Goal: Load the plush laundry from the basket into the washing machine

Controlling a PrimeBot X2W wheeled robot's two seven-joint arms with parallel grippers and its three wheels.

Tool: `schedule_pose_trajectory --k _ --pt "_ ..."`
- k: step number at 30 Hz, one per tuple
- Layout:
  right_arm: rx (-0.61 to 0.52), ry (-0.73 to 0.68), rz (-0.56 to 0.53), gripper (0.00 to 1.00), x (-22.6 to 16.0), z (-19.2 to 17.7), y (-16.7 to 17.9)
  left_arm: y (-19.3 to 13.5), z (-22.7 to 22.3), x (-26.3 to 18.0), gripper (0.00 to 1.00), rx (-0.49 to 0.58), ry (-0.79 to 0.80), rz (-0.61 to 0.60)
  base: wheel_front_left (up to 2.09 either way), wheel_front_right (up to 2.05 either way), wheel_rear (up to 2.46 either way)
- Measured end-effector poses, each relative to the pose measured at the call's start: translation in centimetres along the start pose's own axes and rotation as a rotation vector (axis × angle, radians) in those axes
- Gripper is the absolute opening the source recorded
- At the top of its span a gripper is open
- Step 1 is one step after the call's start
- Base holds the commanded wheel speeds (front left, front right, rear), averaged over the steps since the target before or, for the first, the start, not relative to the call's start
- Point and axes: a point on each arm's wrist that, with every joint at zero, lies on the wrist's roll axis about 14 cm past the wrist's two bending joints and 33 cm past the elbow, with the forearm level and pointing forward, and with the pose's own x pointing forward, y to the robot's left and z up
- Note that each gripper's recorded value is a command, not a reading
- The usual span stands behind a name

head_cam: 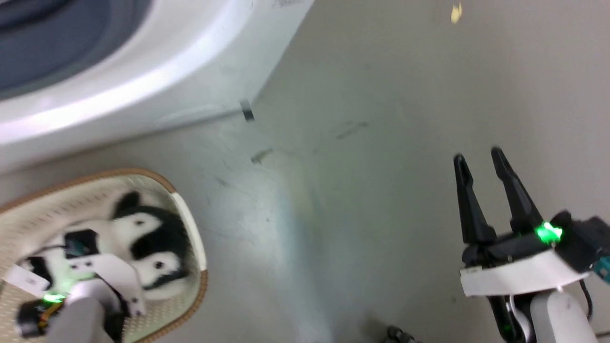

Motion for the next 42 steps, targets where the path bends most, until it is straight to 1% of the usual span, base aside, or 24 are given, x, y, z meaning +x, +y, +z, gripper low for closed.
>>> schedule_pose_trajectory --k 1,4,5,6,11,12,14,18,19,20,21,22,23,26,27,28,29,30,33,34,35,38,39,42 --pt "0.0 0.0 0.0 1.0 0.0 0.0 0.0 0.0 0.0 0.0 0.0 0.0 0.0 0.0 0.0 0.0 0.0" --pt "0.001 -0.032 0.016 1.0 -1.5 1.2 0.4 -0.4 1.2 -3.1 0.0 -0.008 -0.104 -0.012 0.0 0.0 0.0" --pt "0.001 -0.032 0.016 1.0 -1.5 1.2 0.4 -0.4 1.2 -3.1 0.0 -0.008 -0.104 -0.012 0.0 0.0 0.0" --pt "0.004 -0.054 0.026 1.0 -2.2 2.0 0.6 -0.4 1.9 -4.7 0.0 -0.011 -0.165 -0.016 0.0 0.0 0.0" --pt "0.011 -0.12 0.058 1.0 -3.6 4.0 1.4 -0.6 3.3 -8.8 0.0 -0.017 -0.309 -0.029 0.0 0.0 0.0" --pt "0.011 -0.12 0.058 1.0 -3.6 4.0 1.4 -0.6 3.3 -8.8 0.0 -0.017 -0.309 -0.029 0.0 0.0 0.0" --pt "0.018 -0.173 0.096 1.0 -4.3 5.6 2.4 -0.8 4.4 -11.9 0.0 -0.023 -0.417 -0.035 0.0 0.0 0.0" --pt "0.026 -0.203 0.129 1.0 -4.7 6.4 3.3 -0.3 5.1 -14.1 0.0 -0.037 -0.492 -0.021 0.0 0.0 0.0" --pt "0.028 -0.219 0.148 1.0 -4.9 6.8 3.8 0.2 5.7 -15.6 0.0 -0.042 -0.547 -0.01 0.0 0.0 0.0" --pt "0.028 -0.219 0.148 1.0 -4.9 6.8 3.8 0.2 5.7 -15.6 0.0 -0.042 -0.547 -0.01 0.0 0.0 0.0" --pt "0.03 -0.236 0.167 1.0 -5.1 7.3 4.4 0.5 6.5 -17.2 0.0 -0.05 -0.608 -0.002 0.0 0.0 0.0" --pt "0.03 -0.236 0.167 1.0 -5.1 7.3 4.4 0.5 6.5 -17.2 0.0 -0.05 -0.608 -0.002 0.0 0.0 0.0" --pt "0.034 -0.252 0.184 1.0 -5.2 7.8 4.9 0.6 7.9 -19.1 0.0 -0.053 -0.694 0.01 0.0 0.0 0.0" --pt "0.04 -0.272 0.207 1.0 -5.4 8.3 5.5 0.9 9.7 -22.2 0.0 -0.065 -0.818 0.022 0.0 0.0 0.0" --pt "0.04 -0.272 0.207 1.0 -5.4 8.3 5.5 0.9 9.7 -22.2 0.0 -0.065 -0.818 0.022 0.0 0.0 0.0" --pt "0.04 -0.284 0.222 1.0 -5.5 8.7 6.0 1.1 10.5 -24.0 0.0 -0.08 -0.889 0.028 0.0 0.0 0.0" --pt "0.04 -0.284 0.222 1.0 -5.5 8.7 6.0 1.1 10.5 -24.0 0.0 -0.08 -0.889 0.028 0.0 0.0 0.0" --pt "0.043 -0.293 0.233 1.0 -5.5 9.0 6.3 1.1 11.7 -25.8 0.0 -0.075 -0.961 0.028 0.0 0.0 0.0" --pt "0.041 -0.289 0.236 1.0 -5.3 8.9 6.5 0.7 14.0 -28.1 0.0 -0.064 -1.065 0.021 0.0 0.0 0.0" --pt "0.041 -0.289 0.236 1.0 -5.3 8.9 6.5 0.7 14.0 -28.1 0.0 -0.064 -1.065 0.021 0.0 0.0 0.0" --pt "0.039 -0.276 0.234 1.0 -5.1 8.5 6.5 0.5 15.5 -29.2 0.0 -0.051 -1.122 0.022 0.0 0.0 0.0" --pt "0.037 -0.261 0.229 1.0 -4.9 8.0 6.4 0.2 16.9 -30.0 0.0 -0.025 -1.169 0.017 0.0 0.0 0.0" --pt "0.038 -0.245 0.221 1.0 -4.5 7.5 6.2 -0.1 18.5 -30.4 0.0 0.011 -1.204 0.009 0.0 0.0 0.0" --pt "0.038 -0.232 0.215 1.0 -4.0 7.1 6.1 -0.2 20.3 -30.6 0.0 0.031 -1.226 0.002 0.0 0.0 0.0"
